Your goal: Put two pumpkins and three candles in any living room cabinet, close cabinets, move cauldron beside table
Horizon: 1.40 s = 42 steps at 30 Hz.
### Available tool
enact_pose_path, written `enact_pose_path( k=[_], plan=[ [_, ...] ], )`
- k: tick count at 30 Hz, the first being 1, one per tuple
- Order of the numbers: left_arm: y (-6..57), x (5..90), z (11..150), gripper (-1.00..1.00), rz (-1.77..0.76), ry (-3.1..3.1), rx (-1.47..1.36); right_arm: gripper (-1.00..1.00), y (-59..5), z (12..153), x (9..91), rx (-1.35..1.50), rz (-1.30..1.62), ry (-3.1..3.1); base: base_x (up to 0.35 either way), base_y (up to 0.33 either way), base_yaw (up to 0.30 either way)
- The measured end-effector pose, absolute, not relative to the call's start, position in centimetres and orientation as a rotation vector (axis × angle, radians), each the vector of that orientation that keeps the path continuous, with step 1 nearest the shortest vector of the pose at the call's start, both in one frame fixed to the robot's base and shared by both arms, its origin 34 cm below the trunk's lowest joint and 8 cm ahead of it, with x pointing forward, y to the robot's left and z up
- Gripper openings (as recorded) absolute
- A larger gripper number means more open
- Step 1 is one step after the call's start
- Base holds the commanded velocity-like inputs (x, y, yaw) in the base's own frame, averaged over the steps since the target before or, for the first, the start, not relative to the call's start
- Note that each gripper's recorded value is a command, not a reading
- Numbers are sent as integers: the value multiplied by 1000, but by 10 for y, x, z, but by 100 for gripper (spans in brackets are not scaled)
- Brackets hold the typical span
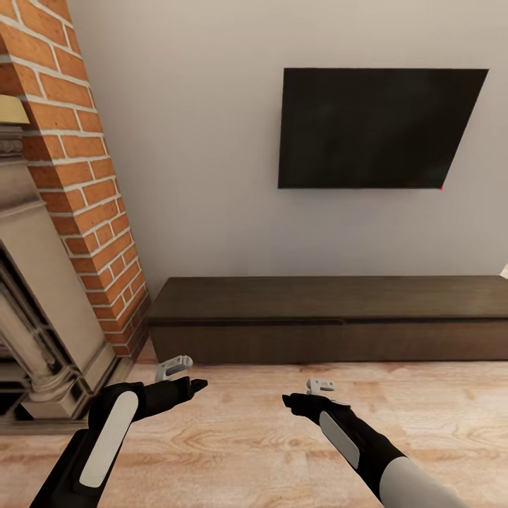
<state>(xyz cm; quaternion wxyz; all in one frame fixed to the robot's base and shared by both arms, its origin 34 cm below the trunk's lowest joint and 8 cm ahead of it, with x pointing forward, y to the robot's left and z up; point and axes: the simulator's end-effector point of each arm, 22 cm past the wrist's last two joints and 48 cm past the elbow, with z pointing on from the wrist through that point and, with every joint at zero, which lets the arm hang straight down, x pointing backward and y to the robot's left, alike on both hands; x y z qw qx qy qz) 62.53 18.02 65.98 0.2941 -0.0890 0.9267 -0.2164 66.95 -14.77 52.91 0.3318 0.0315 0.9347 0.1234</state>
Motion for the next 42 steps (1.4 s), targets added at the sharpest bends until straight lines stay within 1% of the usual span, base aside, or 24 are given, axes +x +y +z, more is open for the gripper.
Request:
enact_pose_path(
  k=[35,37,42],
  plan=[
    [189,634,722,100,-547,2479,-250,100,-148,598,681,87,319,2429,0,0,0],
    [195,632,717,100,-509,2503,-268,100,-149,602,681,87,318,2430,0,0,0],
    [231,623,700,100,-290,2583,-352,100,-149,610,681,87,318,2431,0,0,0]
  ],
)
